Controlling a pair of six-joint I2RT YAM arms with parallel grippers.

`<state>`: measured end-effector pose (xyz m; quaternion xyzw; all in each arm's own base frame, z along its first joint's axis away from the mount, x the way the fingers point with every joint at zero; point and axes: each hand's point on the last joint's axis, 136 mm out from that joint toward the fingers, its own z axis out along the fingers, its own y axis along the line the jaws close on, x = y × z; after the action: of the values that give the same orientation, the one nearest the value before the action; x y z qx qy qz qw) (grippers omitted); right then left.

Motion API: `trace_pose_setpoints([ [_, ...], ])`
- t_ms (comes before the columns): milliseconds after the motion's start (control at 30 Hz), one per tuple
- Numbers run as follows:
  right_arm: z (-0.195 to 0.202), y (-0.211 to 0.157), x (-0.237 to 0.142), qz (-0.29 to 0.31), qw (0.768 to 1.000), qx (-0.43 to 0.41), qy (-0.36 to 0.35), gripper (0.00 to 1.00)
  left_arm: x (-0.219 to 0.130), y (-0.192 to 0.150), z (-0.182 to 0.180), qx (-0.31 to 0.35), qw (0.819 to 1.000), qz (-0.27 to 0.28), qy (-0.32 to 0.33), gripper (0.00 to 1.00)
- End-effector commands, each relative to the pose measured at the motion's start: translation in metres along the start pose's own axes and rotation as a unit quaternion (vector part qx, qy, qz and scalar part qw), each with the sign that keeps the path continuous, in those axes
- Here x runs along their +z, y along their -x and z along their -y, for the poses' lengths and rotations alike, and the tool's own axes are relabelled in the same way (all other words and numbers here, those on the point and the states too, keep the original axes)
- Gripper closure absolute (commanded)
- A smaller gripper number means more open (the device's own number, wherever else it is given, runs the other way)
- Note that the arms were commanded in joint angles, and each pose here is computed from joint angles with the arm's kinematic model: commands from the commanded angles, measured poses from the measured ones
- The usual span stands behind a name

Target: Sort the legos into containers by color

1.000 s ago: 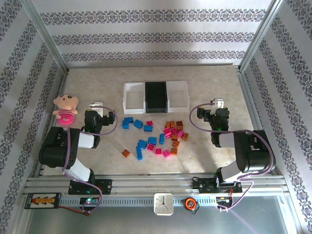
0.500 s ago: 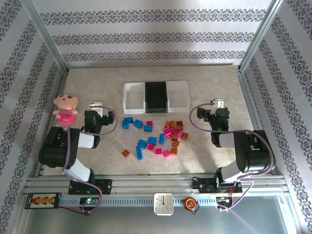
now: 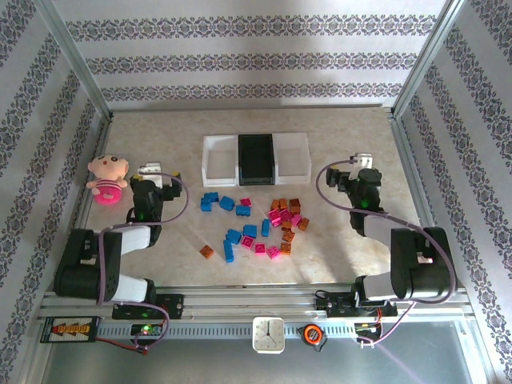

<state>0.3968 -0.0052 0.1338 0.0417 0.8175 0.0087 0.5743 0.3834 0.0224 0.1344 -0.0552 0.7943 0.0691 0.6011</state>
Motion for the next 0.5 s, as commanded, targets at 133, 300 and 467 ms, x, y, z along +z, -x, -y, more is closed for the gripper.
trace_pose_setpoints([
  [133,0.026,0.010,-0.023,-0.051,0.988,0.033,-0.141,0.02,-0.031,0.049,-0.016,-0.157,0.985,0.075,0.022,0.01],
  [300,0.042,-0.017,-0.041,-0.082,0.942,0.284,-0.158,0.02,-0.054,0.059,-0.041,-0.378,0.916,0.132,0.035,0.01],
  [467,-0.003,-0.025,-0.028,-0.136,0.930,0.341,0.004,0.02,-0.068,0.087,-0.031,-0.431,0.885,0.169,-0.057,0.01],
])
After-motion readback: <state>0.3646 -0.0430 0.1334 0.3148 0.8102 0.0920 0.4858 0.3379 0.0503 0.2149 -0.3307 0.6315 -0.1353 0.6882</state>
